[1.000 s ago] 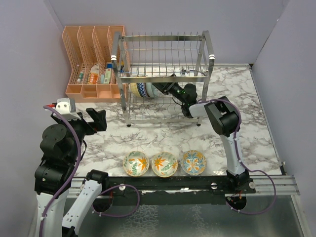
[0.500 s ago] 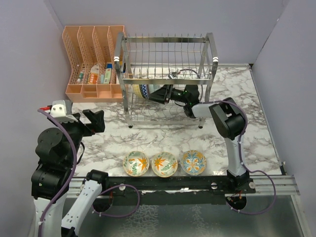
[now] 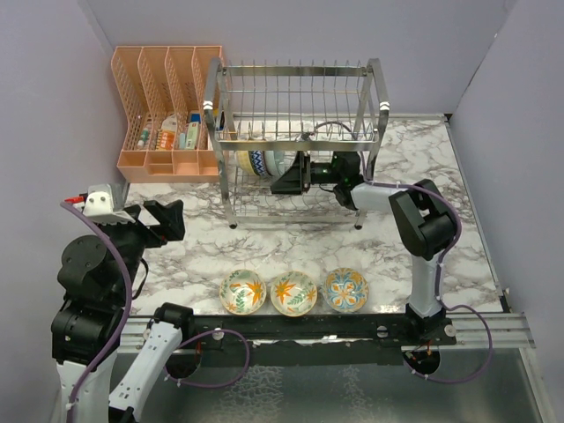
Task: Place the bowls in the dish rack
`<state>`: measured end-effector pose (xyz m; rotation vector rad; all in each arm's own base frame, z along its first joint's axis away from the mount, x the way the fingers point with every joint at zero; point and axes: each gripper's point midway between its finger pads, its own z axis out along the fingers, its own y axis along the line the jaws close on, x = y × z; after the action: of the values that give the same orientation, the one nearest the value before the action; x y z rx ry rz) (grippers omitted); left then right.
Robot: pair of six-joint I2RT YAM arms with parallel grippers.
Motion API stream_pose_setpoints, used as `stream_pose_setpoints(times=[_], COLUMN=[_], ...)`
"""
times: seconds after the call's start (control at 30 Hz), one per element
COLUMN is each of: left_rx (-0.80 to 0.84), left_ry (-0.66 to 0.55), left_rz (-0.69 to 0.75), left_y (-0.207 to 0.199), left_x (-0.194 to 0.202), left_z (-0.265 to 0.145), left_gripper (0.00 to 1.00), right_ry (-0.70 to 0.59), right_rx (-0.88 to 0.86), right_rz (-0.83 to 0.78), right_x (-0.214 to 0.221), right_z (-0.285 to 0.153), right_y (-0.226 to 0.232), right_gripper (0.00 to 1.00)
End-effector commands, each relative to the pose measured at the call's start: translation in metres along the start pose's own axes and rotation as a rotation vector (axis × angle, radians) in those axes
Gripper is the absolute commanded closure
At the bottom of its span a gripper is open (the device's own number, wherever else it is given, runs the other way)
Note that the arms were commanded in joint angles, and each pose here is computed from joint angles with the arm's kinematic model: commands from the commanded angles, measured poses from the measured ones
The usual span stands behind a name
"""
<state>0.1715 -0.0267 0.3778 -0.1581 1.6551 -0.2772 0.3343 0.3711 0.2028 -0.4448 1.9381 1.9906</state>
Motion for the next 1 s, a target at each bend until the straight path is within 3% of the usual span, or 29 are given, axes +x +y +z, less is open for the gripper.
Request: stream_pose_setpoints(times=[0.0,0.97], left_rx=[-0.001,-0.012], left_ry=[-0.045,-0.01], left_rz=[-0.017,-0.016], left_y=[0.0,0.002], left_x=[-0.013,-0.002], left_z=[-0.011,-0.002], left_gripper=[0.01,0.01], right_ry=[0.103,0.329], right_rx=[0.0,0.207], right_rz=[0.001,0.0], right_x=[0.027,0.206], right_z=[-0.008,-0.041], right_y=[0.002,0.047], right_gripper=[0.45,0.45])
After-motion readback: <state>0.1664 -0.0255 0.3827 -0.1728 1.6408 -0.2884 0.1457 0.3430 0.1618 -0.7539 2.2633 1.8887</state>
